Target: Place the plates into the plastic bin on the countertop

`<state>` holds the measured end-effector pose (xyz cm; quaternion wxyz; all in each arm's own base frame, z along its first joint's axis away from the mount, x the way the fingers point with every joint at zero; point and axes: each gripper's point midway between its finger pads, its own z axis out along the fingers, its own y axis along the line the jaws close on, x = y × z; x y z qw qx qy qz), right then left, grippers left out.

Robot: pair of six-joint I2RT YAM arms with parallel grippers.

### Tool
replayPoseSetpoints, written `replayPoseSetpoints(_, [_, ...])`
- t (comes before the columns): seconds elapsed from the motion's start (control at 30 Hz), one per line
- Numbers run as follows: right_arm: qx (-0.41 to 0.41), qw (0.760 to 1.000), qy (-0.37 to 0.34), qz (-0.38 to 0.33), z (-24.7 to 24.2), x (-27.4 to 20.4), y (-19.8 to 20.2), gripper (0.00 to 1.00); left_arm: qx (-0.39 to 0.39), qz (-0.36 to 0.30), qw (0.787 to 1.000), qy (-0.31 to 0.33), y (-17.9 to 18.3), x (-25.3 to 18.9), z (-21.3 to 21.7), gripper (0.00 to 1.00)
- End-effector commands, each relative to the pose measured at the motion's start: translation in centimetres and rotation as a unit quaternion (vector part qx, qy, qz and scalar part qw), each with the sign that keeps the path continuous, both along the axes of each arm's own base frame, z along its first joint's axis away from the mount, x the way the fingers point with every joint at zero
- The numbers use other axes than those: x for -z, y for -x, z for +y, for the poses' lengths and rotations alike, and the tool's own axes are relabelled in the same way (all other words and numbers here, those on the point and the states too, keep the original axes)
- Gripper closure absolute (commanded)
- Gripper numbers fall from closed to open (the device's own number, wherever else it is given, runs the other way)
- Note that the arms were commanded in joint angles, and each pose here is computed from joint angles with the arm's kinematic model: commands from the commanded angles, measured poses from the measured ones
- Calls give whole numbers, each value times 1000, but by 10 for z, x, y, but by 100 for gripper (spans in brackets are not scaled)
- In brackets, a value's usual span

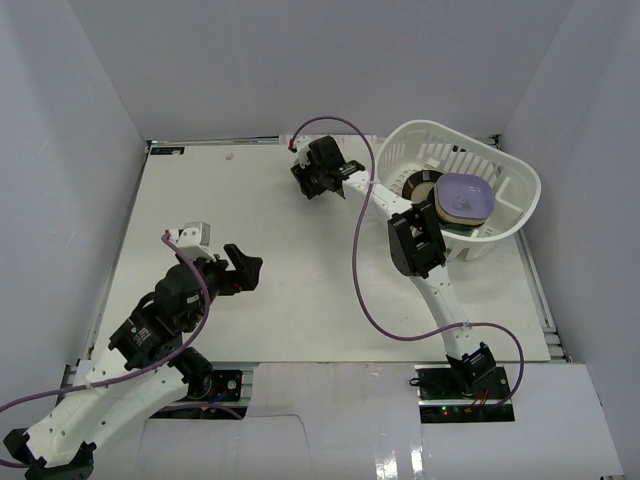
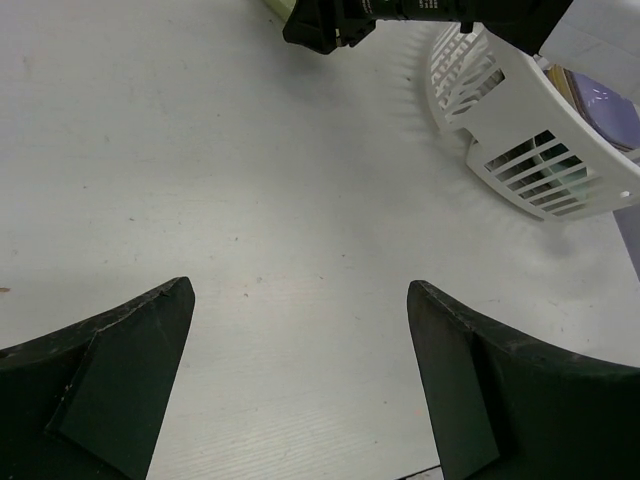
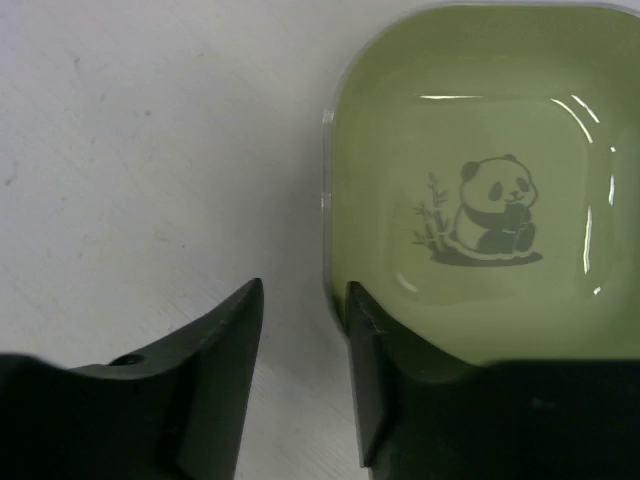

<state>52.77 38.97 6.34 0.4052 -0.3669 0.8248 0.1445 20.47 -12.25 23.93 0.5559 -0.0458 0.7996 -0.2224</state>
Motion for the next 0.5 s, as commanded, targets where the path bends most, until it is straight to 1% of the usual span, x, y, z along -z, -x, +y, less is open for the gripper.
replayPoseSetpoints(0.0, [12,998,-27,-49,9,-22,-19,60,3,-3,1000,-12,-3,0,0,2])
replayPoseSetpoints(0.07, [8,997,-43,-65,17,-35,-15,75,7,-3,1000,-11,-4,0,-2,2])
replayPoseSetpoints(0.13, [-6,994,-63,-91,30,-56,-6,88,8,-2,1000,-11,-7,1,-1,2])
replayPoseSetpoints(0.17, [-11,990,-77,-115,34,-84,-3,92,7,-1,1000,-11,-8,1,-1,2])
replayPoseSetpoints(0.23, [-23,985,-87,-144,45,-118,3,92,2,-1,1000,-11,-12,1,2,2])
replayPoseSetpoints(0.27, [-26,982,-98,-161,47,-147,7,92,6,0,1000,-10,-13,2,1,2])
replayPoseSetpoints(0.3, [-30,979,-103,-176,47,-166,12,92,3,1,1000,-10,-14,3,2,2])
replayPoseSetpoints(0.33, [-34,971,-123,-202,45,-207,23,92,2,1,1000,-9,-15,2,2,2])
replayPoseSetpoints(0.4, [-36,965,-137,-219,39,-231,34,92,4,1,1000,-8,-15,2,2,2])
replayPoseSetpoints(0.43, [-35,968,-129,-211,34,-226,38,92,5,0,1000,-7,-15,2,2,2])
replayPoseSetpoints(0.47, [-35,967,-129,-215,28,-240,45,92,3,1,1000,-6,-16,2,3,2])
